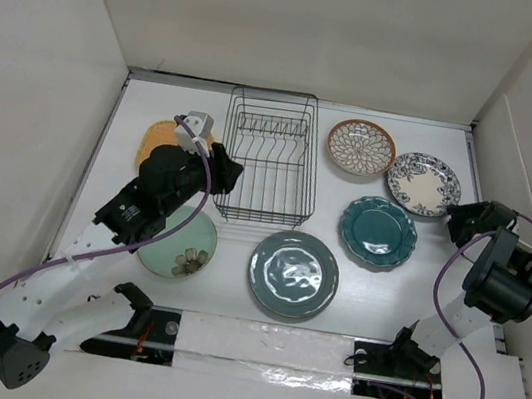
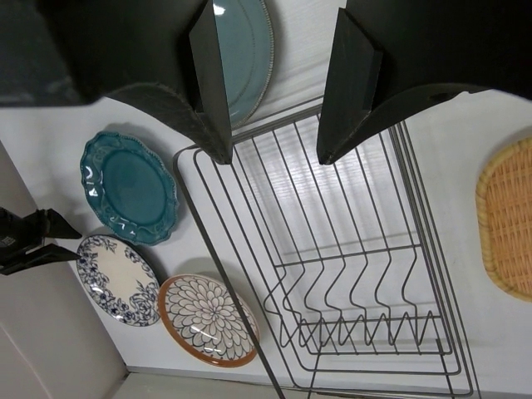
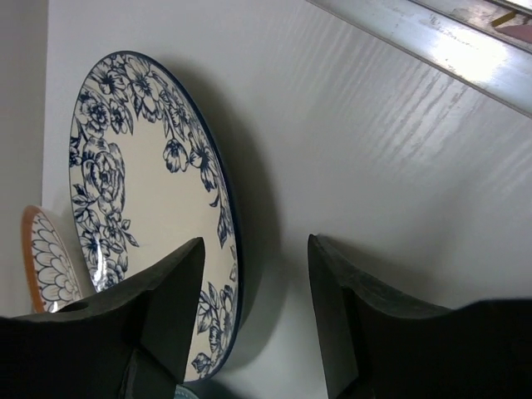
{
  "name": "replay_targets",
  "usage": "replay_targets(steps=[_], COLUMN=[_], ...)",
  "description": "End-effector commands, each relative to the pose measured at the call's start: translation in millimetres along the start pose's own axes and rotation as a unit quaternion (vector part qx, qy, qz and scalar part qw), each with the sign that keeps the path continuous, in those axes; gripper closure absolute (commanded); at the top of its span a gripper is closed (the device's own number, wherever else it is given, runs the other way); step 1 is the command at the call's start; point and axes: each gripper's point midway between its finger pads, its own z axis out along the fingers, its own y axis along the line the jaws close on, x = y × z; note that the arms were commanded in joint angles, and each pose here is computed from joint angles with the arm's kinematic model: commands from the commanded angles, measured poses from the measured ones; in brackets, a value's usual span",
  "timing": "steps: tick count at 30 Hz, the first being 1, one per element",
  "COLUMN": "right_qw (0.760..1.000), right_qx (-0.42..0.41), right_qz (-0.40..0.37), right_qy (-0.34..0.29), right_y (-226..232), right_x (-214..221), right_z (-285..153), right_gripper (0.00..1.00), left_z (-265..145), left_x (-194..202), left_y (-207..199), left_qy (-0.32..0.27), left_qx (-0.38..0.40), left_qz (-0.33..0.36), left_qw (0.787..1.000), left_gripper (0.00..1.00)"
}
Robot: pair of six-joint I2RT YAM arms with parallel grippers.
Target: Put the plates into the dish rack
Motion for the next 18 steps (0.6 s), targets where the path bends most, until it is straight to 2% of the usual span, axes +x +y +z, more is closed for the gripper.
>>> replay_targets(steps=[1,11,14,18], right_qw=[0.998,0.997,0.997,0.996], right_qx=[-0.053,-0.057,-0.053,-0.059], right_qz=[0.018,0.045,0.038,0.055], right_qy=[-0.007,0.027,0.038,0.043], right_y=[28,42,49,51], right_x=[-5,8,13,20], right_z=[7,19,22,20], right_gripper=[0.44,0.53,0.61,0.61], left_z=[-3,-4,-5,-7], left_x=[-10,-12,-13,-17], left_y=[-9,-8,-7,-7], left_qy=[-0.023,-0.028,-0.030,-0.038], left_qx=[0.019,0.015,0.013,0.011], left_qz=[0.007,0.007,0.006,0.006], left_qw=[1.000,0.999,0.999,0.999], left_gripper=[0.57,0.57,0.57,0.57])
